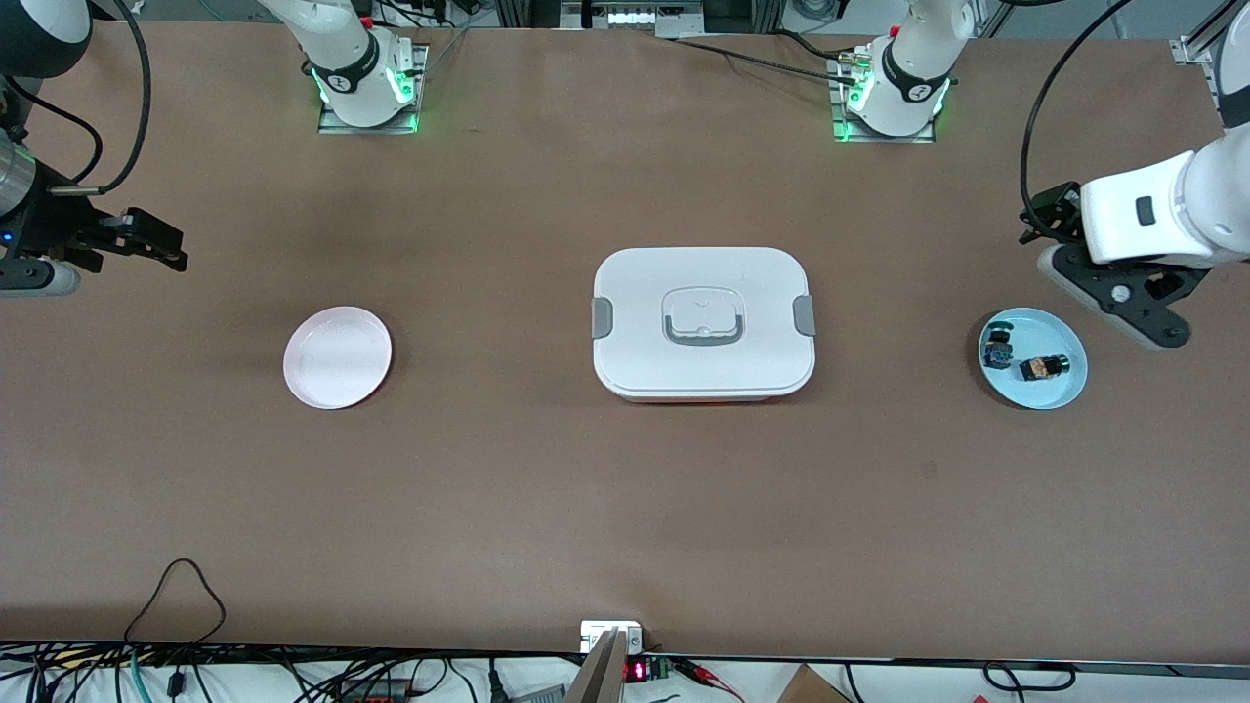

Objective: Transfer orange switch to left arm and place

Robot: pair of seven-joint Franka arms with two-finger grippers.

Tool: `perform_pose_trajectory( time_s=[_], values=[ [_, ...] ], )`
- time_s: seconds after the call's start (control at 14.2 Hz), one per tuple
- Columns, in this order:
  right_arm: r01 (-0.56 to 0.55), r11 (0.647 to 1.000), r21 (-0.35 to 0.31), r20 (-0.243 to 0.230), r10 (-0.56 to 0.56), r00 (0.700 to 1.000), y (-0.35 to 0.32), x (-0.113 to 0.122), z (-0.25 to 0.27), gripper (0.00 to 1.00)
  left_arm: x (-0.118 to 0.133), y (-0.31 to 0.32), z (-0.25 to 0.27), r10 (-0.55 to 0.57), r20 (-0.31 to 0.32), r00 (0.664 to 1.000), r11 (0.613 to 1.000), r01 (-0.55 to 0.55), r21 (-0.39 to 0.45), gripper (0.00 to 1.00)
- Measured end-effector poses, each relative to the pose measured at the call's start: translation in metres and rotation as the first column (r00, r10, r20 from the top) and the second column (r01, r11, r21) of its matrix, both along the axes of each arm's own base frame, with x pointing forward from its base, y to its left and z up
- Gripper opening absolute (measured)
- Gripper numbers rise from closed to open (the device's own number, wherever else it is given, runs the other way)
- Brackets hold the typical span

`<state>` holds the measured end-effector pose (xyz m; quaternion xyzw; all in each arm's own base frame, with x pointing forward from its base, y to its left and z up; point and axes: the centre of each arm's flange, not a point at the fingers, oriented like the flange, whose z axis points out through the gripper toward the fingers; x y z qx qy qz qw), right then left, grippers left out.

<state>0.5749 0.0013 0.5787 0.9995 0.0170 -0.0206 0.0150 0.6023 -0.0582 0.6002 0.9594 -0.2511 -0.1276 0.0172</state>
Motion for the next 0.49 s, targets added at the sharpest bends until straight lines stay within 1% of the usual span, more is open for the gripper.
perform_pose_trajectory(
  time_s=[0.07,0.14,0.28,0.35,0.42,0.49],
  values=[
    [0.0,1.0,0.001,-0.003,0.0,1.0,0.0,-0.001,-0.001,1.0,0.001,0.003,0.0,0.083,0.016,0.996,0.997,-0.083,0.005,1.0],
    [0.0,1.0,0.001,-0.005,0.0,1.0,0.0,-0.001,-0.001,1.0,0.005,0.004,-0.001,0.131,0.054,0.99,0.991,-0.132,0.014,1.0],
    [0.001,1.0,0.002,-0.011,-0.001,1.0,0.0,-0.002,-0.001,1.0,0.009,0.001,-0.001,0.176,0.161,0.971,0.983,-0.183,0.026,1.0],
    [0.001,1.0,0.002,-0.013,-0.001,1.0,0.0,-0.002,-0.001,1.0,0.006,-0.001,0.0,0.197,0.209,0.958,0.978,-0.207,0.027,1.0],
    [0.001,1.0,0.003,-0.015,-0.001,1.0,0.0,-0.002,-0.001,1.0,-0.002,-0.003,0.002,0.241,0.246,0.939,0.967,-0.255,0.027,1.0],
    [0.001,1.0,0.003,-0.016,-0.001,1.0,0.0,-0.003,-0.001,1.0,-0.013,-0.004,0.005,0.302,0.264,0.916,0.947,-0.32,0.028,1.0]
  ],
)
